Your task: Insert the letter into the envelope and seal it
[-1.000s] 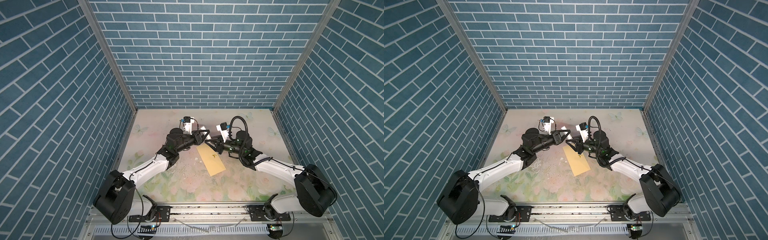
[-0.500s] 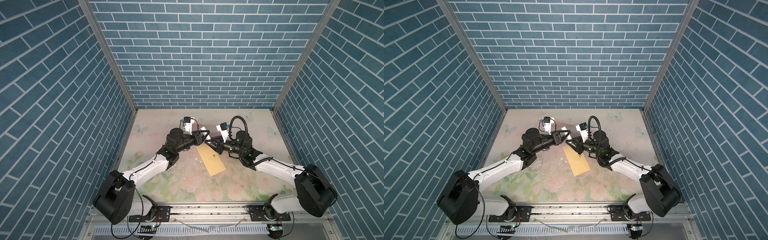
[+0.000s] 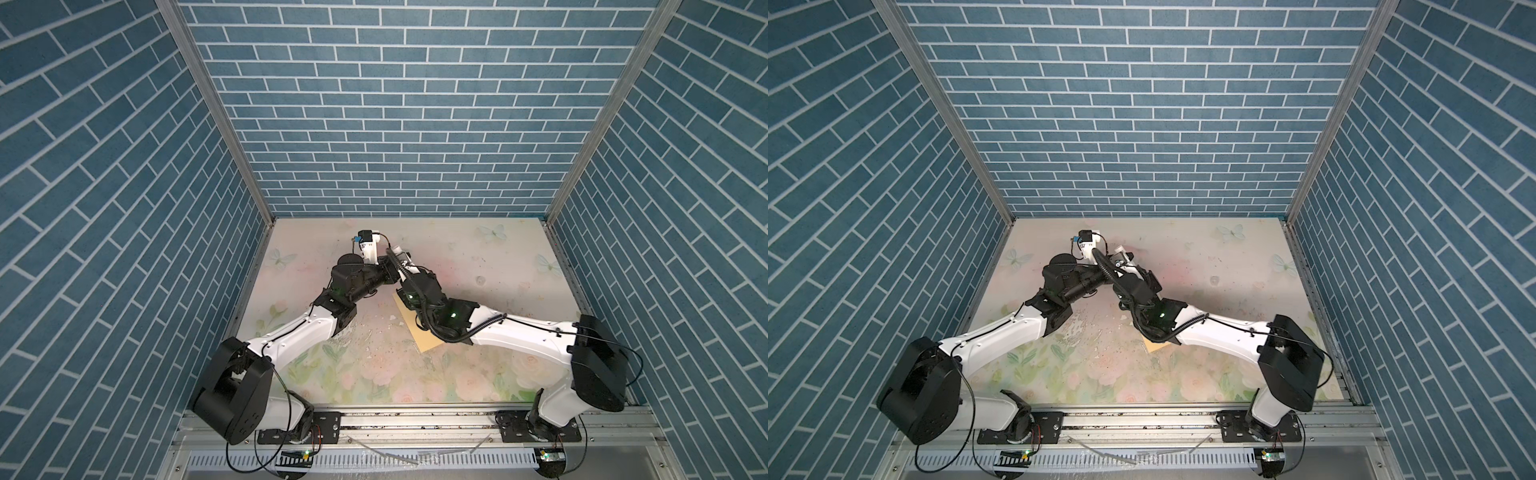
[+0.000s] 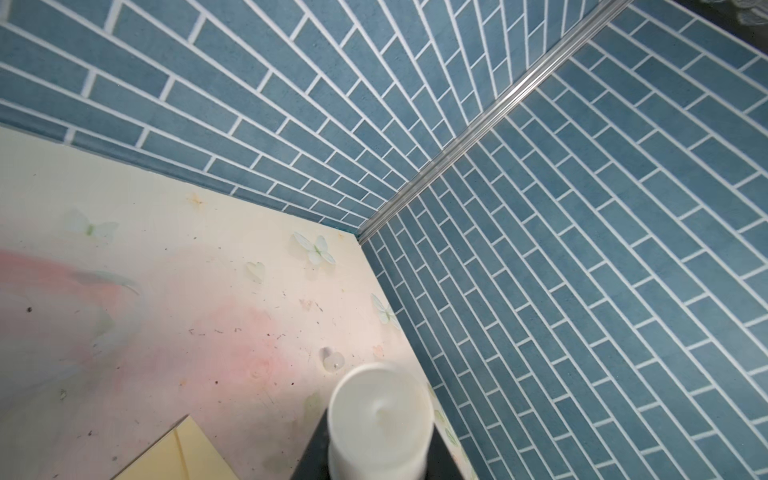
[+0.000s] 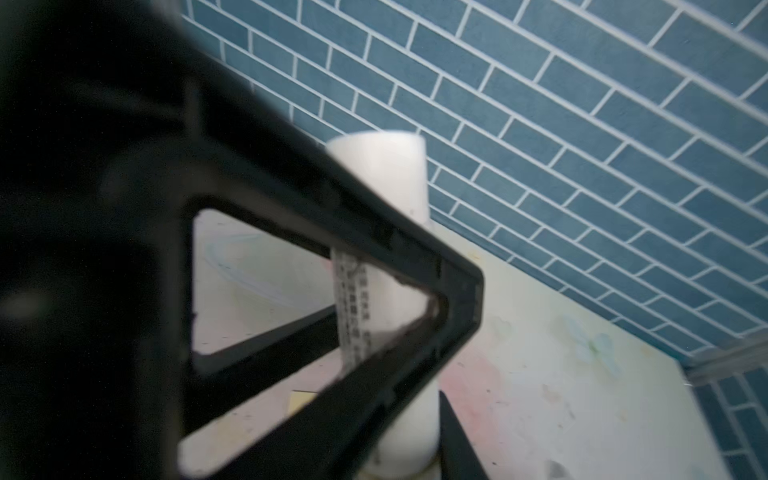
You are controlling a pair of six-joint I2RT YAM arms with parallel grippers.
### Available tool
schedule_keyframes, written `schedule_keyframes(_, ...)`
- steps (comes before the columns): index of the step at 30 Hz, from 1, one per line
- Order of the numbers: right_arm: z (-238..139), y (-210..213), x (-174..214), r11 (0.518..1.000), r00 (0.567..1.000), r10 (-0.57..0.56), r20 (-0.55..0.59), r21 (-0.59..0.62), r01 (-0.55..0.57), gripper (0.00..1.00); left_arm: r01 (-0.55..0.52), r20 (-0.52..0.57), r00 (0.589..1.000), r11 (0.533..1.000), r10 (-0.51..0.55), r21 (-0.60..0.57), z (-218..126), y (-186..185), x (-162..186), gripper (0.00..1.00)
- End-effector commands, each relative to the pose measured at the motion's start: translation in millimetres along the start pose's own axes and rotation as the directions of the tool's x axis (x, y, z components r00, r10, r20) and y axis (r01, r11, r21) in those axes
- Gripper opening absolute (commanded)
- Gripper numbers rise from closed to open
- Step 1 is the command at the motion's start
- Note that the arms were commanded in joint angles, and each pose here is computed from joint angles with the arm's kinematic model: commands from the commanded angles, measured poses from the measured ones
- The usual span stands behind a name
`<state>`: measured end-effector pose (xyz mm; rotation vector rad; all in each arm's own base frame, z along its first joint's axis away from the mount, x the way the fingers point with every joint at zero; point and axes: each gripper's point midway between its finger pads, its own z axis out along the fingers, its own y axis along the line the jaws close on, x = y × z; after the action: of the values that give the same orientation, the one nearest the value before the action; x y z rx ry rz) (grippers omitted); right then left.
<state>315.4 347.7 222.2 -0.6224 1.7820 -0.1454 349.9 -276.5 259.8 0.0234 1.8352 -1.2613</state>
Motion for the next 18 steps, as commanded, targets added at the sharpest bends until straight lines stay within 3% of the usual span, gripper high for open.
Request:
schedule_keyframes(1,5,-56,8,0.948,0.991,-0.102,-0.086,0.293,0.123,0.00,-0.012,-0.059,0.998,0.993,0.019,0.115,-2,-32,11,0.00)
schedule_keyframes(8,-1,-34,6,0.997,1.000,-0.003,-0.022,0.083,0.004,0.00,-0.015,-0.059,0.998,0.993,0.023,0.121,-2,-33,11,0.00)
schedule_keyframes(14,-10,-17,-1,0.984,0.992,0.121,0.020,-0.130,-0.117,0.00,-0.022,-0.053,0.998,0.989,0.029,0.145,-2,-40,7,0.00)
schedule_keyframes(18,-20,-10,-7,0.928,0.970,0.243,0.033,-0.298,-0.222,0.00,-0.038,-0.047,0.998,0.985,0.046,0.168,-4,-45,6,0.21)
